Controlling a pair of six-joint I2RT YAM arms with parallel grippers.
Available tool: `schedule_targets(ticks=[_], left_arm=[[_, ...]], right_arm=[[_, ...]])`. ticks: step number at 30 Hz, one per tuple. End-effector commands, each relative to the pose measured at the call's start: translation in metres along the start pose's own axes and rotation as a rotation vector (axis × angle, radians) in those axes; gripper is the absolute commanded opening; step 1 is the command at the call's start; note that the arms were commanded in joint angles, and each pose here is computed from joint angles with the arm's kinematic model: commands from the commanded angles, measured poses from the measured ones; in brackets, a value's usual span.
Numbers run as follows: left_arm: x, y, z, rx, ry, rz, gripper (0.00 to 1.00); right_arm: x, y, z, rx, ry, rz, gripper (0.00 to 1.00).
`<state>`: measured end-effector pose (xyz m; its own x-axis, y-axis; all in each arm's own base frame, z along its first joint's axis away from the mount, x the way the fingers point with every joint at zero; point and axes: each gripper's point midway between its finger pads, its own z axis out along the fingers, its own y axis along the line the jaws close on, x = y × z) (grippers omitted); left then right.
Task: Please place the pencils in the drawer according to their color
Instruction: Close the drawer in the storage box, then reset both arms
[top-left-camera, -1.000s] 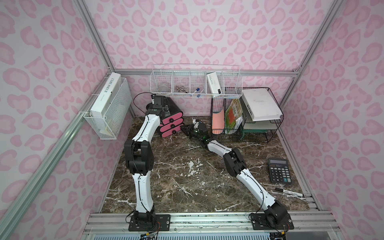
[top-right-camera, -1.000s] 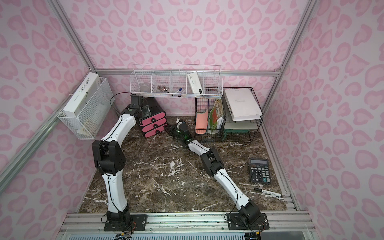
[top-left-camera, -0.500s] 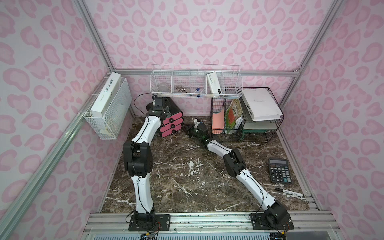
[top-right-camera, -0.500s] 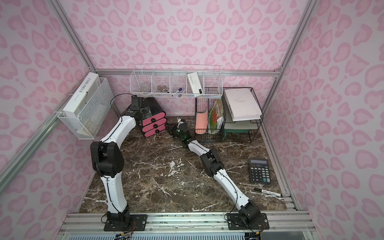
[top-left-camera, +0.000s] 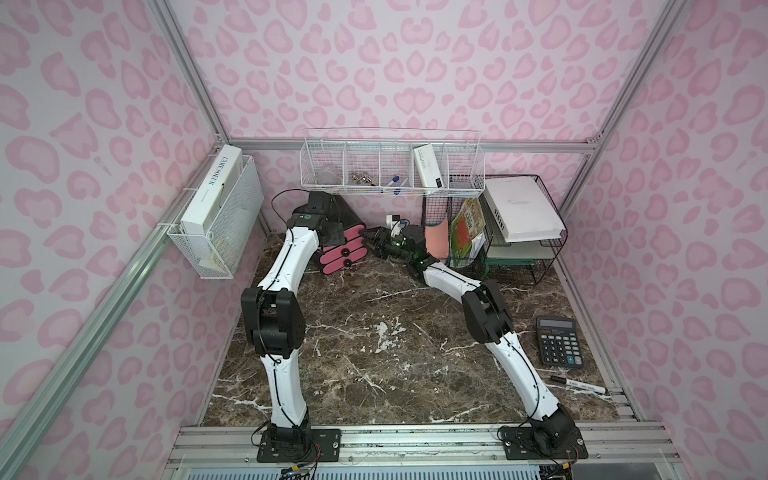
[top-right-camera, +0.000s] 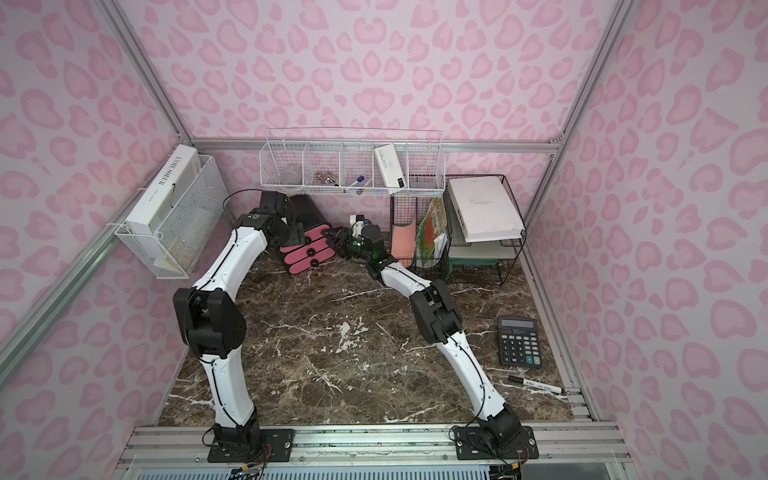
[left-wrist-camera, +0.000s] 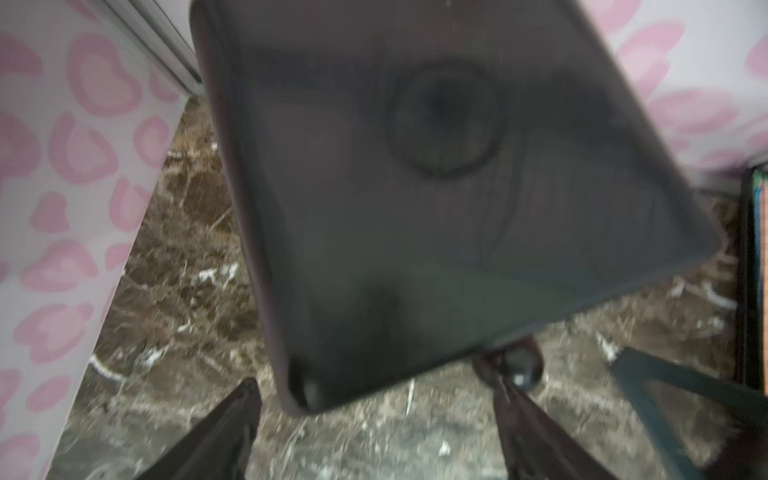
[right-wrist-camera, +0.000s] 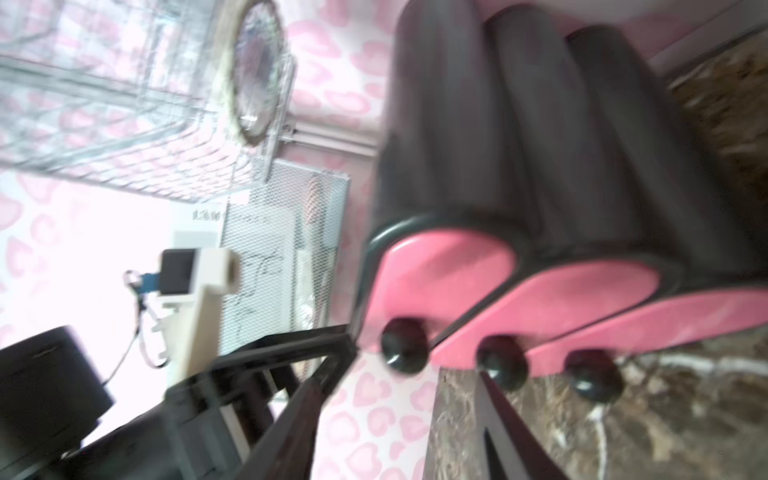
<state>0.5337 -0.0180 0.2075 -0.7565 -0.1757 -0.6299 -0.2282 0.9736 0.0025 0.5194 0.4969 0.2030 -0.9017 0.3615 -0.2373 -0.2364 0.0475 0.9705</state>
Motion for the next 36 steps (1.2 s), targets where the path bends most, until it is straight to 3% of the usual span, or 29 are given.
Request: schedule_targets(ticks=[1, 6, 10, 13, 14, 19, 23, 26, 30, 32, 36], left_arm=[[0.000, 0.002, -0.030, 0.026, 0.007, 0.024, 0.90], [-0.010, -0.007, -0.076, 0.133, -0.067, 0.030, 0.92], [-0.012, -0.015, -0.119, 0.242, -0.186, 0.023, 0.99], [-0.007, -0.016, -0.152, 0.293, -0.276, 0.004, 0.98], [-0.004, -0.015, -0.162, 0.306, -0.297, 0.003, 0.98], [0.010, -0.010, -0.195, 0.336, -0.391, 0.003, 0.99], [0.033, 0.000, -0.191, 0.298, -0.441, 0.050, 0.99], [0.050, 0.009, -0.180, 0.256, -0.464, 0.094, 0.98], [0.072, 0.014, -0.153, 0.216, -0.484, 0.151, 0.99], [0.086, 0.013, -0.130, 0.192, -0.438, 0.199, 0.98], [0.113, 0.024, -0.085, 0.095, -0.269, 0.209, 0.99]], right_arm=[[0.016, 0.032, -0.018, -0.043, 0.047, -0.108, 0.58], [0.027, 0.067, -0.062, 0.021, 0.046, -0.202, 0.66], [0.026, 0.085, -0.114, 0.118, 0.016, -0.304, 0.74], [0.014, 0.099, -0.159, 0.202, -0.039, -0.384, 0.87], [0.014, 0.094, -0.177, 0.249, -0.046, -0.402, 0.98], [-0.014, 0.108, -0.256, 0.460, -0.167, -0.557, 0.99], [-0.051, 0.105, -0.338, 0.749, -0.384, -0.665, 0.99], [-0.072, 0.103, -0.405, 0.885, -0.564, -0.735, 0.99], [-0.090, 0.079, -0.491, 1.019, -0.789, -0.729, 0.99], [-0.095, 0.062, -0.521, 1.102, -0.849, -0.738, 0.99], [-0.097, 0.022, -0.547, 1.210, -0.856, -0.755, 0.99]])
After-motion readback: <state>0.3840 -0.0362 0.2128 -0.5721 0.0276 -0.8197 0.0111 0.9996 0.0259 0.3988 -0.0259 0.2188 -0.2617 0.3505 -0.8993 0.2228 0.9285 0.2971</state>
